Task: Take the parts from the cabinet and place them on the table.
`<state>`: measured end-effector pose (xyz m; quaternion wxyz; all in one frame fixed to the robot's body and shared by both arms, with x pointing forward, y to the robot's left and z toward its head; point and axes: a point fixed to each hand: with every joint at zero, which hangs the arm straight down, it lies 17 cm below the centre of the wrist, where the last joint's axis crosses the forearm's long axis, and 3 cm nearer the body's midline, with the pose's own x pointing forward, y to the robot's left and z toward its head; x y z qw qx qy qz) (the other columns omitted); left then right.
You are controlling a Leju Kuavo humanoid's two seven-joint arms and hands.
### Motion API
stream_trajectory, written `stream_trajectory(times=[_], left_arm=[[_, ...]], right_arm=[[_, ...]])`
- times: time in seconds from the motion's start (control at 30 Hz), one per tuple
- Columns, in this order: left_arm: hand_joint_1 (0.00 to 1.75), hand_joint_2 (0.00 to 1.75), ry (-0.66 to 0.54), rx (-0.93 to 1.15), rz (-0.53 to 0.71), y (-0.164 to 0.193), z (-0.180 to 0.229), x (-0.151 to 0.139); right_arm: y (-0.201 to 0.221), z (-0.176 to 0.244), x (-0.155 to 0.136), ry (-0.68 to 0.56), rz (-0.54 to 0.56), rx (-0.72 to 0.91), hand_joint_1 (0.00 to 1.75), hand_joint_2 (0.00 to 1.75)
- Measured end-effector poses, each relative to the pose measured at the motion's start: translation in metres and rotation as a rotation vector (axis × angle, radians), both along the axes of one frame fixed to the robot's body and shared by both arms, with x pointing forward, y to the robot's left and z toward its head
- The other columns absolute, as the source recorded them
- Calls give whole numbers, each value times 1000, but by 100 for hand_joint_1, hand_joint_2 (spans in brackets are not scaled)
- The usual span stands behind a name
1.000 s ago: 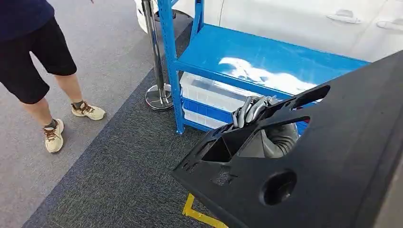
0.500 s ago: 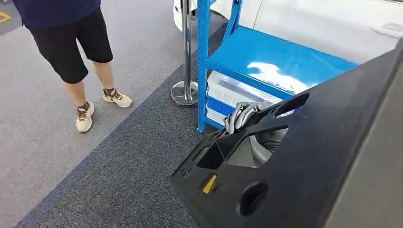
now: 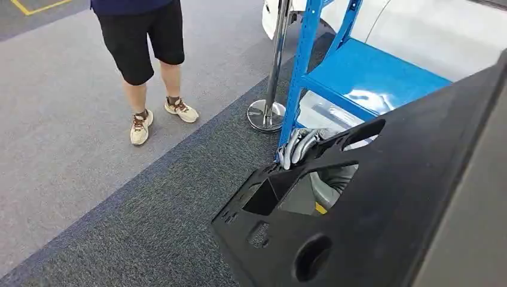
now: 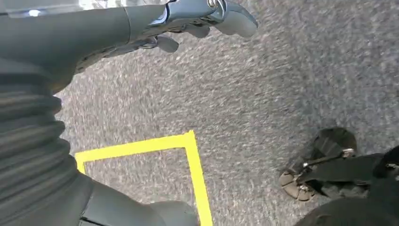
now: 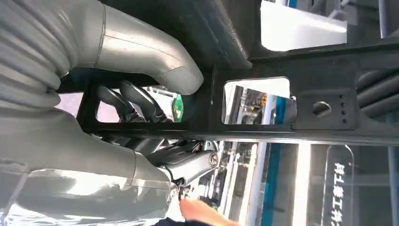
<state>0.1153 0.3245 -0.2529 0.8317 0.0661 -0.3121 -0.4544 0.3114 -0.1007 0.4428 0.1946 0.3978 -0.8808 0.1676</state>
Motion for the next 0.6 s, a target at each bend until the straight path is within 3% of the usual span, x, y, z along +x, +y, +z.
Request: stream_trajectory(times=[0.6], left_arm=[[0, 175, -1, -22, -7, -13, 0, 4]], right_arm=[[-4, 3, 3, -3, -22, -1, 175, 175]])
